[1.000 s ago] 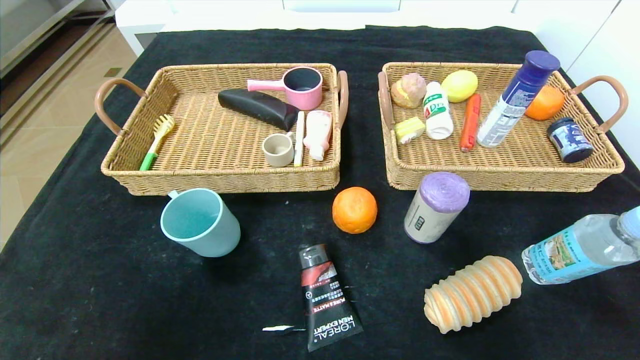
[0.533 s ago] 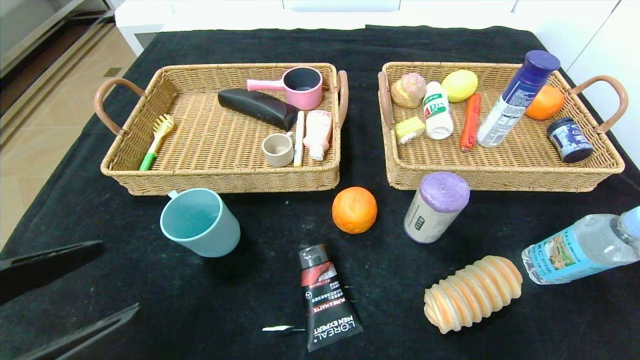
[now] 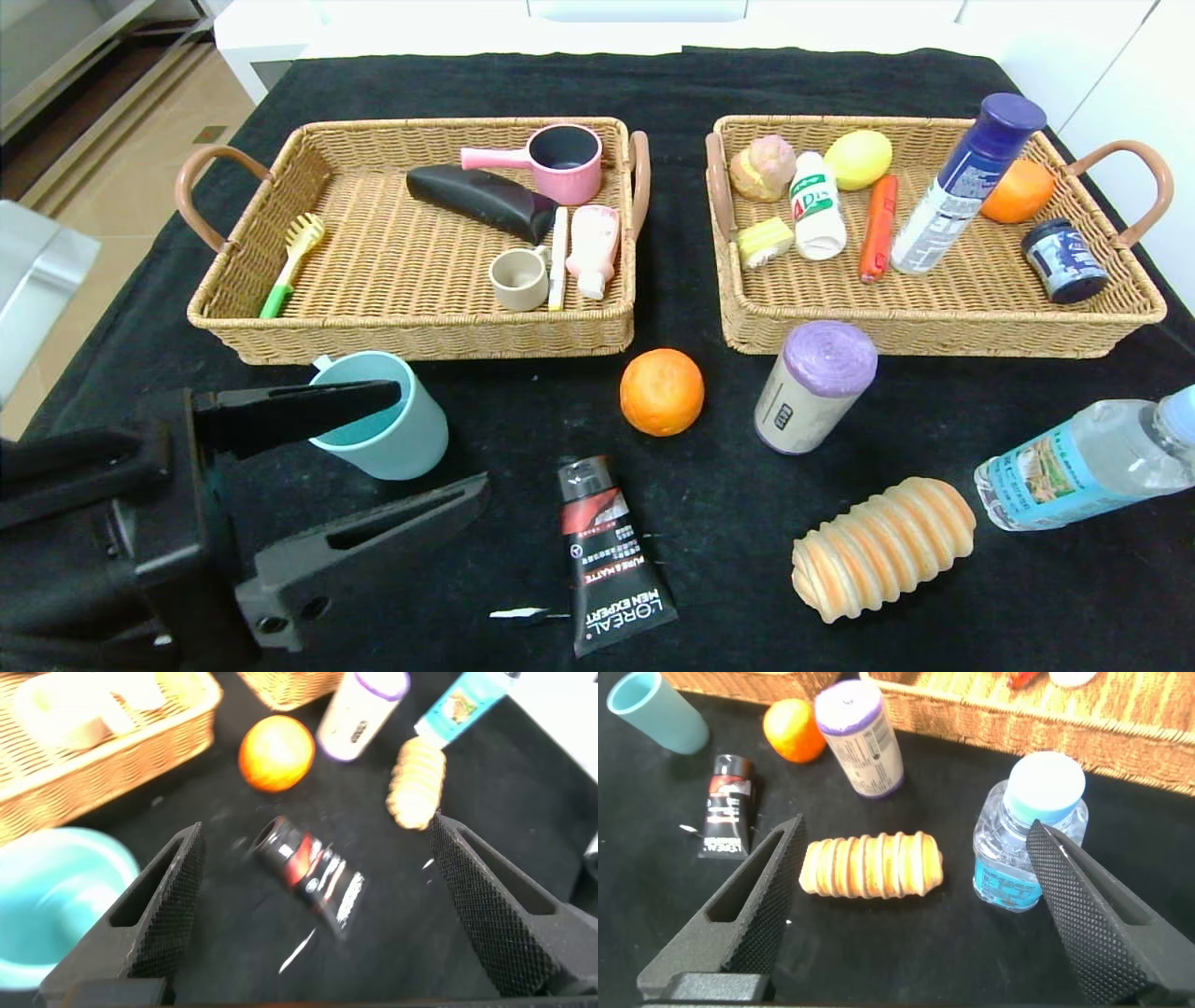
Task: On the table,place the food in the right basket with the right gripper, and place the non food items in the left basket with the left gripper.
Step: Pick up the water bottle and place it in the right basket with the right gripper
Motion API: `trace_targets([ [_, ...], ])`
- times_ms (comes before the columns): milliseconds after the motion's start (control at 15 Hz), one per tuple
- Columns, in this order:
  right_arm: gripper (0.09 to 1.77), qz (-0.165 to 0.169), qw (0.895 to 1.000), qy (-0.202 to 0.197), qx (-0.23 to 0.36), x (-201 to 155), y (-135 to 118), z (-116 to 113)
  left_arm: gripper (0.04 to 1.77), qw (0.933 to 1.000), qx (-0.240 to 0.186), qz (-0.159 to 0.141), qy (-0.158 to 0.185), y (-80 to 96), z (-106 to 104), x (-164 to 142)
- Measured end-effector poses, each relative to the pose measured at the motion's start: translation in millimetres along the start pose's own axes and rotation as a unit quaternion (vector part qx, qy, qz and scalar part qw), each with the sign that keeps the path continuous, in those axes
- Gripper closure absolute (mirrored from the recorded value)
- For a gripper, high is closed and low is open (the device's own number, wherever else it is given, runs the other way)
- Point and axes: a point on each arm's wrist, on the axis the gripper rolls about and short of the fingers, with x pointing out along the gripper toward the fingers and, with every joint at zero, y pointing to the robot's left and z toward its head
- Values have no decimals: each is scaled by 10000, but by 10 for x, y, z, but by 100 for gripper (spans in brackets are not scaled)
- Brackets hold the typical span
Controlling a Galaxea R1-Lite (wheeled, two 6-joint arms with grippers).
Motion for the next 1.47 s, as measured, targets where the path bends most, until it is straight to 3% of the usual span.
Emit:
trace_targets([
  [267, 15, -168, 9998, 116, 47, 64, 3, -13, 9, 9995, 15, -252, 213, -47, -2, 214],
  [733, 15, -251, 9994, 232, 17, 115, 66, -32, 9, 9989, -2, -247, 400, -40, -74, 294],
  [1000, 15, -685, 9958, 605, 33, 38, 62, -39, 9, 9989, 6, -247, 396, -42, -79, 278],
  [1467, 15, -1337, 9878, 803, 32, 127, 16, -84, 9, 9993, 27, -207, 304, -52, -67, 195],
])
